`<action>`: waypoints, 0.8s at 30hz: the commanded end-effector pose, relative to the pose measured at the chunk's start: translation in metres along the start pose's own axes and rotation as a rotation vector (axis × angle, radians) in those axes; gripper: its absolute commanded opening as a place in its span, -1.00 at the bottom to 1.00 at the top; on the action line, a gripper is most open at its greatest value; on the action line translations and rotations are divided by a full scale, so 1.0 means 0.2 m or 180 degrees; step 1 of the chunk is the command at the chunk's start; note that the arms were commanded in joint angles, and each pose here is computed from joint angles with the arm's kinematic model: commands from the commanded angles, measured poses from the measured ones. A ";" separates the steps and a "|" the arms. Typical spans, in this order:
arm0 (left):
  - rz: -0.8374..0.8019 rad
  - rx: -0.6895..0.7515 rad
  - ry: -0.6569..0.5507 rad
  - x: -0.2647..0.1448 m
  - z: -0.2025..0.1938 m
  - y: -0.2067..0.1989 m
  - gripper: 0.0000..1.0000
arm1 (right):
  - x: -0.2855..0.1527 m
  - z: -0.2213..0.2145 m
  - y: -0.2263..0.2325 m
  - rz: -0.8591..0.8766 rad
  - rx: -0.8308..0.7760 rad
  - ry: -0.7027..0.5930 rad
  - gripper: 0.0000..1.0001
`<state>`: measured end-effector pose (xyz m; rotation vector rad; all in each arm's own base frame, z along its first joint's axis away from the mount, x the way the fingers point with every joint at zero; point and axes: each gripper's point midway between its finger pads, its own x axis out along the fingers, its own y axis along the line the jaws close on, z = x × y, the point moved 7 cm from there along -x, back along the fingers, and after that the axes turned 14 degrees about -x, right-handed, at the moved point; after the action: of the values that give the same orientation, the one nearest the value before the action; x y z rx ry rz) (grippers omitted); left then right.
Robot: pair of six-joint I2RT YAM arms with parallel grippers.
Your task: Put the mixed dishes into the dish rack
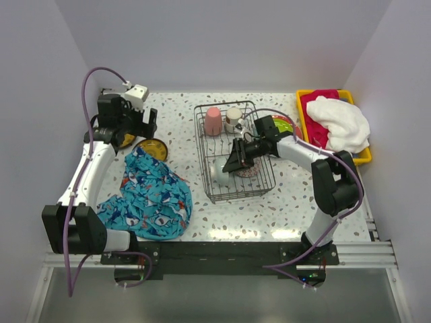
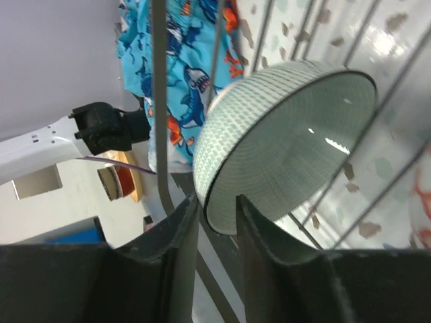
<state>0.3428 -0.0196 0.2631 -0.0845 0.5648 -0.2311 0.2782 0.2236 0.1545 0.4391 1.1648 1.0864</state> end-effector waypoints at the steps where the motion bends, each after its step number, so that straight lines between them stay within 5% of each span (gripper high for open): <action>1: -0.0052 0.0021 -0.0163 -0.01 0.05 0.00 1.00 | -0.10 -0.14 -0.12 -0.0717 0.0100 0.0356 -0.23; 13: -0.0187 -0.0034 -0.0191 0.01 0.05 -0.02 1.00 | -0.38 -0.08 0.06 -0.0926 -0.1154 0.0983 -0.02; 19: -0.0198 -0.0032 -0.0214 -0.02 0.05 -0.03 1.00 | -0.42 0.10 0.17 -0.1211 -0.2534 0.0467 0.13; 24: -0.0207 -0.0031 -0.0218 -0.04 0.04 -0.03 1.00 | -0.33 0.16 0.18 -0.1172 -0.3400 0.0506 0.34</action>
<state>0.3426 -0.0237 0.2617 -0.1080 0.5554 -0.2750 0.2693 0.1779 0.2181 -0.4428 0.8665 1.1866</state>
